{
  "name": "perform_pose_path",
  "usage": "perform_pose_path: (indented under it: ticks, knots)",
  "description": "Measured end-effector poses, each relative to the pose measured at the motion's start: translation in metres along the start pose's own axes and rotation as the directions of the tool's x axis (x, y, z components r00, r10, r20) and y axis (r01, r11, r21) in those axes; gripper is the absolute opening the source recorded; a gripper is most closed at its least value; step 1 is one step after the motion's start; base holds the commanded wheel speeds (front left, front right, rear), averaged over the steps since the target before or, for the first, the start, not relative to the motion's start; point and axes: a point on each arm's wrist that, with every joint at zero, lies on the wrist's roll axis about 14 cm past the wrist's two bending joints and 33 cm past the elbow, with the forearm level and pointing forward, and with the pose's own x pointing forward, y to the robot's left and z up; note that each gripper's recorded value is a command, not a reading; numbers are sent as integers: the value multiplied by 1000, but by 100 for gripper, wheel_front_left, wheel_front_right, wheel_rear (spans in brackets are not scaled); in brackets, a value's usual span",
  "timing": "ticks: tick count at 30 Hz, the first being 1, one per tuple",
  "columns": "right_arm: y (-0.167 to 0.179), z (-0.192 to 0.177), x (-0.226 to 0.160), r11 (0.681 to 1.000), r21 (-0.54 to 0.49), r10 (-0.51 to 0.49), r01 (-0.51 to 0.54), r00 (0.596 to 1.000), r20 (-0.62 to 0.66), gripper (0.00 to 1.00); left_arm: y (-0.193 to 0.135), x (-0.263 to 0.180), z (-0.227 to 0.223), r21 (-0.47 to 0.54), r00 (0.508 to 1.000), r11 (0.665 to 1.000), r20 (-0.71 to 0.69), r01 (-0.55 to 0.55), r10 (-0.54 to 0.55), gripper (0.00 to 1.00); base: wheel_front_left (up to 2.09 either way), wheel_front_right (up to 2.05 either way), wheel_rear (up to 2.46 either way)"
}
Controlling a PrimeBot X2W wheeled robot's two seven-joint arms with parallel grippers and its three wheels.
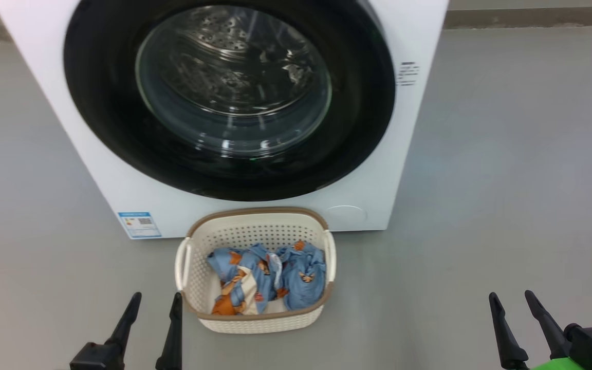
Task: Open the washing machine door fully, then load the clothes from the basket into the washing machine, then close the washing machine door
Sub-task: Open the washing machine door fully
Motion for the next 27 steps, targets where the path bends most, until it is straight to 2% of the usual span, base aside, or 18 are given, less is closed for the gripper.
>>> perform_pose_path:
  ticks: [11,24,25,26,27]
  knots:
    - [-1,-1,0,1000,-4,0,0,1000,-6,100,1,1,2,-39,1000,999,10,-6,6,100,99,99,-197]
    - [2,2,1,1000,9,7,-7,1000,6,100,2,0,5,-47,1000,999,17,-7,7,100,17,17,-33]
    - [3,3,1,1000,16,8,-8,1000,12,61,2,0,5,-47,1000,999,17,-6,7,100,0,0,0]
    - [4,5,2,1000,30,7,-7,1000,19,33,2,0,5,-50,1000,999,18,-6,7,100,0,0,0]
    - [4,6,2,999,38,7,-8,1000,22,17,2,-1,5,-57,1000,998,18,-7,8,100,0,0,0]
